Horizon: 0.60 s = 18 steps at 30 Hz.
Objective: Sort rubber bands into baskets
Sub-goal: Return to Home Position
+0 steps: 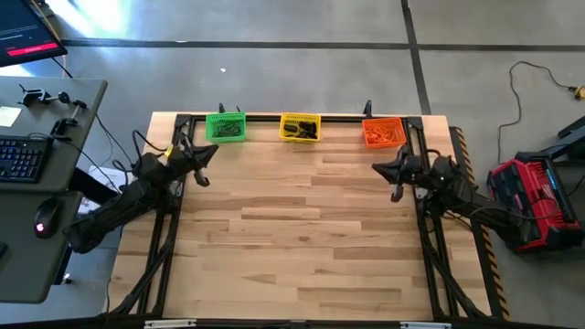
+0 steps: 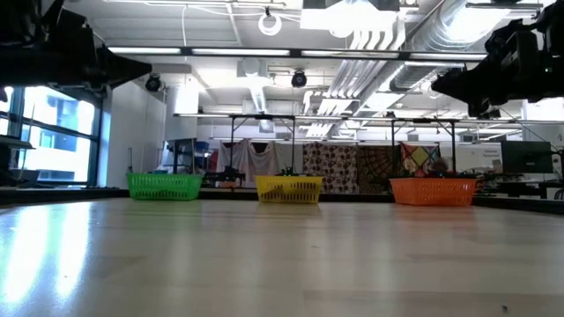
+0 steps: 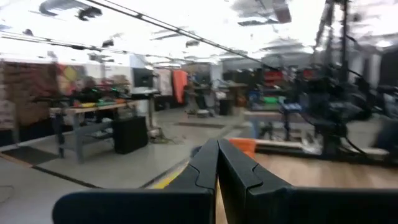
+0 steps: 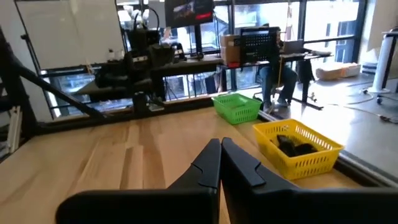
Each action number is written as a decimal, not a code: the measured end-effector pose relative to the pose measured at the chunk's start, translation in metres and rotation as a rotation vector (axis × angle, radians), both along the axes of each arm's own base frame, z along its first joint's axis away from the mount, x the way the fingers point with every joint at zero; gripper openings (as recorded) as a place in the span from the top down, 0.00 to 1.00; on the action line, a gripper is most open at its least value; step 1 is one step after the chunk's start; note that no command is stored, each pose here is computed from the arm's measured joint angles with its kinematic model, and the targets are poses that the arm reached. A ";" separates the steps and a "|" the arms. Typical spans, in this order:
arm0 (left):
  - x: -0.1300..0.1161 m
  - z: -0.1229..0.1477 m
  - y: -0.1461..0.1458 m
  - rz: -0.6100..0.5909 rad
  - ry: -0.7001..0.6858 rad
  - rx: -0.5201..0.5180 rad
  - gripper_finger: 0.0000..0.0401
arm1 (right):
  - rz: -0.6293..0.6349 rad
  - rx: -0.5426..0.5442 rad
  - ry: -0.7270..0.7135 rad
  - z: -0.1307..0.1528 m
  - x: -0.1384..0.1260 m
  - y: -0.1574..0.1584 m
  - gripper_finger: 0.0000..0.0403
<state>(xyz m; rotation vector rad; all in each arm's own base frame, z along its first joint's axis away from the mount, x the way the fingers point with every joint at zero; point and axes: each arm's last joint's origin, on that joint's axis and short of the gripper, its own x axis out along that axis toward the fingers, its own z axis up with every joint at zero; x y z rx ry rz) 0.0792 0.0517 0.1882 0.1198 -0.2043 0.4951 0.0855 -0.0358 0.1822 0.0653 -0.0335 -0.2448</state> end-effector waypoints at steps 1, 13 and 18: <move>0.000 -0.001 0.000 -0.021 0.012 0.000 1.00 | -0.003 -0.008 -0.005 0.002 0.000 0.000 1.00; -0.001 -0.017 0.005 -0.025 0.173 -0.049 1.00 | -0.246 -0.080 0.046 -0.015 0.002 -0.009 1.00; 0.000 -0.021 0.009 0.037 0.201 -0.107 1.00 | -0.245 0.018 0.053 -0.018 0.004 -0.010 1.00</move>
